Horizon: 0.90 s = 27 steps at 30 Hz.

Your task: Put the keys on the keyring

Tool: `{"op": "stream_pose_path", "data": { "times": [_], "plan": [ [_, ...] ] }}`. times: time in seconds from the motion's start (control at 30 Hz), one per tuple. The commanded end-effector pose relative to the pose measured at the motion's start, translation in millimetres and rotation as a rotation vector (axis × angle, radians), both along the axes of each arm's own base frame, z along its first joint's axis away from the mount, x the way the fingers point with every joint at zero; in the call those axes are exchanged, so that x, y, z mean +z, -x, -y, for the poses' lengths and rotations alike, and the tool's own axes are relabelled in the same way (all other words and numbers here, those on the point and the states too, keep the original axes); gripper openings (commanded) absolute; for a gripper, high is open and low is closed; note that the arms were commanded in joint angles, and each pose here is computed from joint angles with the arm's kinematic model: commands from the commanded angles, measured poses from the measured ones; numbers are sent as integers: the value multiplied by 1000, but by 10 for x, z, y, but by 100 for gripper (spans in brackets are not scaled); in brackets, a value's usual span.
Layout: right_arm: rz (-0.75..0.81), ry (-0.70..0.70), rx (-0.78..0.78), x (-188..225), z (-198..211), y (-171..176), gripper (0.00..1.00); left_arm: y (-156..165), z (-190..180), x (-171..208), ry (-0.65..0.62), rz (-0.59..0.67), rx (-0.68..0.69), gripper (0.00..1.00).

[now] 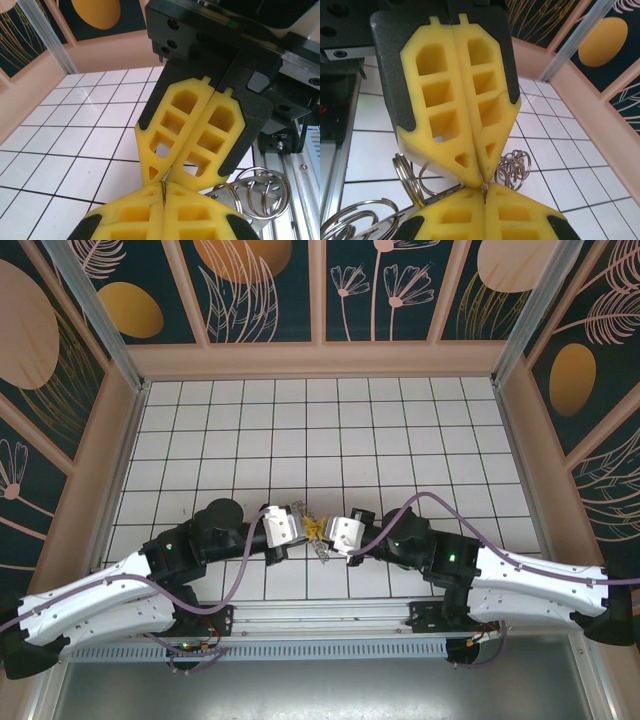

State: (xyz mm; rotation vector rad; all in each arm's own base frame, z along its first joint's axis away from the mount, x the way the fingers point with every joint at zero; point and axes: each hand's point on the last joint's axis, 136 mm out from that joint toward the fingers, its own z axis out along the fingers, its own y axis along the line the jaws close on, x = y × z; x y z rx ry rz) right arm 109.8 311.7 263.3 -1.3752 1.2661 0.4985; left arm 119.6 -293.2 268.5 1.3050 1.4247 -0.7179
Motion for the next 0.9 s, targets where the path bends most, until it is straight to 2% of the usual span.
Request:
{"op": "stream_pose_path", "data": {
  "times": [0.0,0.13,0.27,0.4,0.63,0.8,0.87],
  "plan": [
    [64,-119,24,504,-46,82,0,-19,18,0,-15,3,8,0],
    [56,-169,62,537,-20,169,0,118,-8,253,140,25,-47,0],
    [34,-210,111,528,-6,267,15,344,-76,572,322,39,-145,0],
    [29,-259,176,564,-7,385,19,451,-106,669,399,46,-197,0],
    [13,-265,206,547,-44,424,15,528,-83,634,423,7,-246,0],
    [15,-267,190,559,-44,391,0,557,-93,615,425,-9,-256,0],
    [27,-269,162,581,-27,342,0,542,-96,598,415,-15,-247,0]
  ]
}}
